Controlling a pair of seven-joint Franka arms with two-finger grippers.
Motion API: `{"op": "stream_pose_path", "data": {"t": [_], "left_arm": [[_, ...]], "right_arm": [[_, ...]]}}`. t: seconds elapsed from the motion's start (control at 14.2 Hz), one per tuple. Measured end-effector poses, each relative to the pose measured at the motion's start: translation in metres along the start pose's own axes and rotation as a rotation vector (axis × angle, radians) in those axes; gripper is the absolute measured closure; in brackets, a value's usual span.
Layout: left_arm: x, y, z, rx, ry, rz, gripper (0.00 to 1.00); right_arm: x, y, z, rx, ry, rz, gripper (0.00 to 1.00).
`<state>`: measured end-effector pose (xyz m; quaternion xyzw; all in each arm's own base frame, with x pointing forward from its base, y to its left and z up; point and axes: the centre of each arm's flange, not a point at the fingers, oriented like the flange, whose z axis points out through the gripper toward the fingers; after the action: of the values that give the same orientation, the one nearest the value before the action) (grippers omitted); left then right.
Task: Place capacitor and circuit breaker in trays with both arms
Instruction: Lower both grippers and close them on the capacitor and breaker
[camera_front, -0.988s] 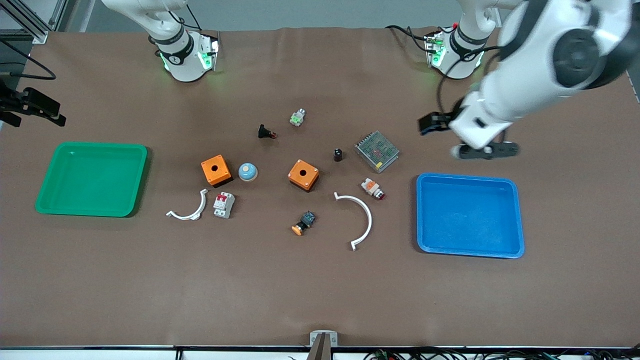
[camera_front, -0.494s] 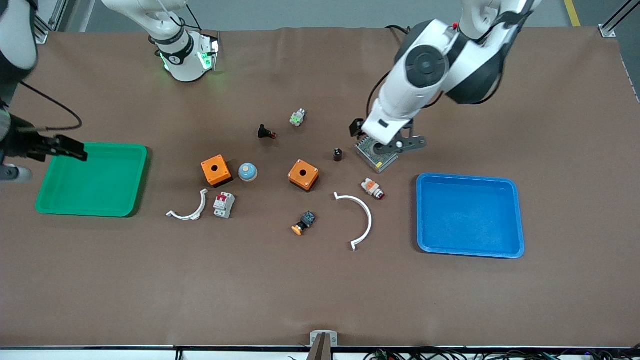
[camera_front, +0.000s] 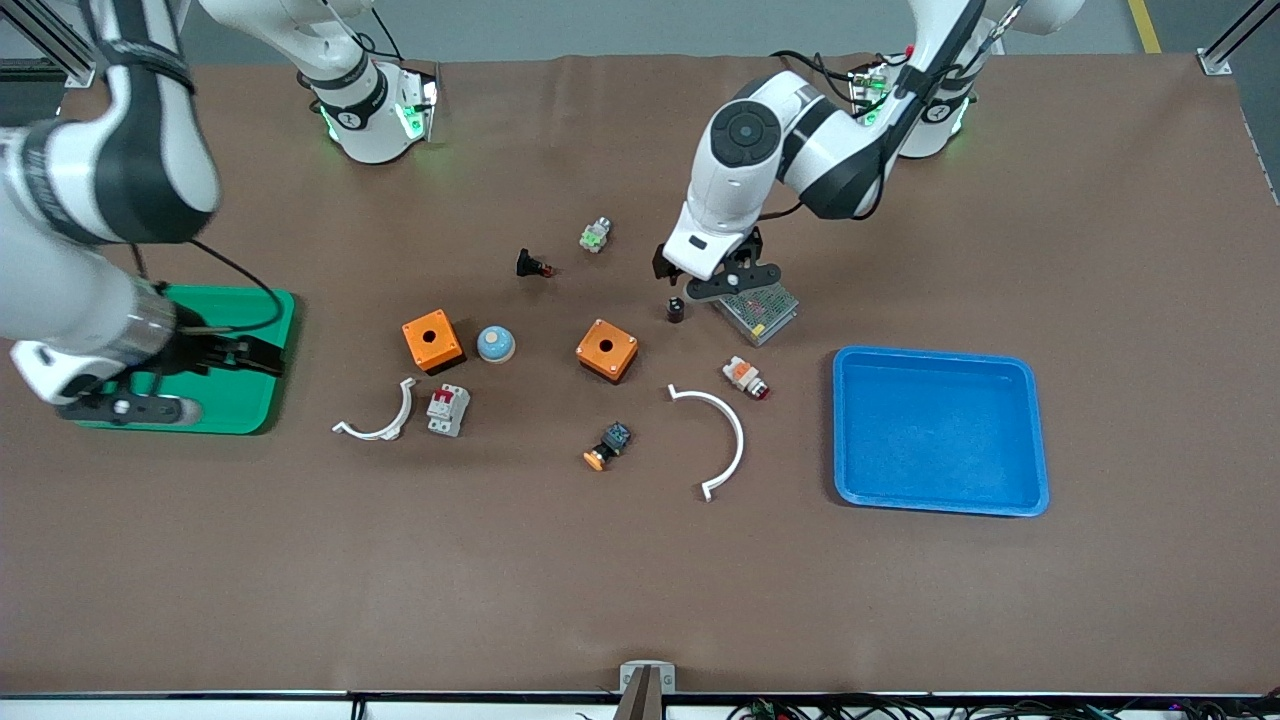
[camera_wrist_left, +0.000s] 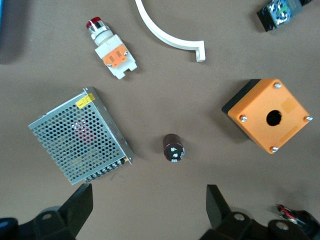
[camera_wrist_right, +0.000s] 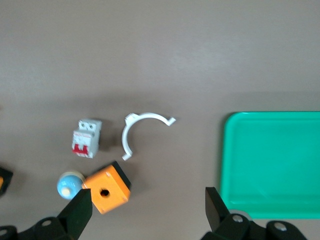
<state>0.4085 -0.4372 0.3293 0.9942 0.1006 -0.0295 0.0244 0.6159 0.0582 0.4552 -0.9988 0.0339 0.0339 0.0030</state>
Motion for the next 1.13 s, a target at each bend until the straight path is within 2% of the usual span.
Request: {"op": "stream_pose_path", "data": {"t": [0.28,0.56,0.85,1.13], "left_arm": [[-0.016,0.010,0.044,0.019,0.009,-0.013,0.00],[-0.017,0.010,0.093,0.055,0.013,-0.029,0.00],[-0.011,0.013,0.107,0.017,0.023,-0.035,0.00],[-0.007,0.019,0.108,-0.016,0.035,-0.036,0.00]], "right_arm": [[-0.011,-0.037,0.067,0.003,0.036,0.071,0.00],[-0.018,-0.087,0.119,0.001,0.054,0.138,0.00],[-0.015,-0.118,0.170,-0.003,0.068,0.166,0.00],[-0.010,-0.121,0.204,-0.003,0.084,0.167,0.00]]}}
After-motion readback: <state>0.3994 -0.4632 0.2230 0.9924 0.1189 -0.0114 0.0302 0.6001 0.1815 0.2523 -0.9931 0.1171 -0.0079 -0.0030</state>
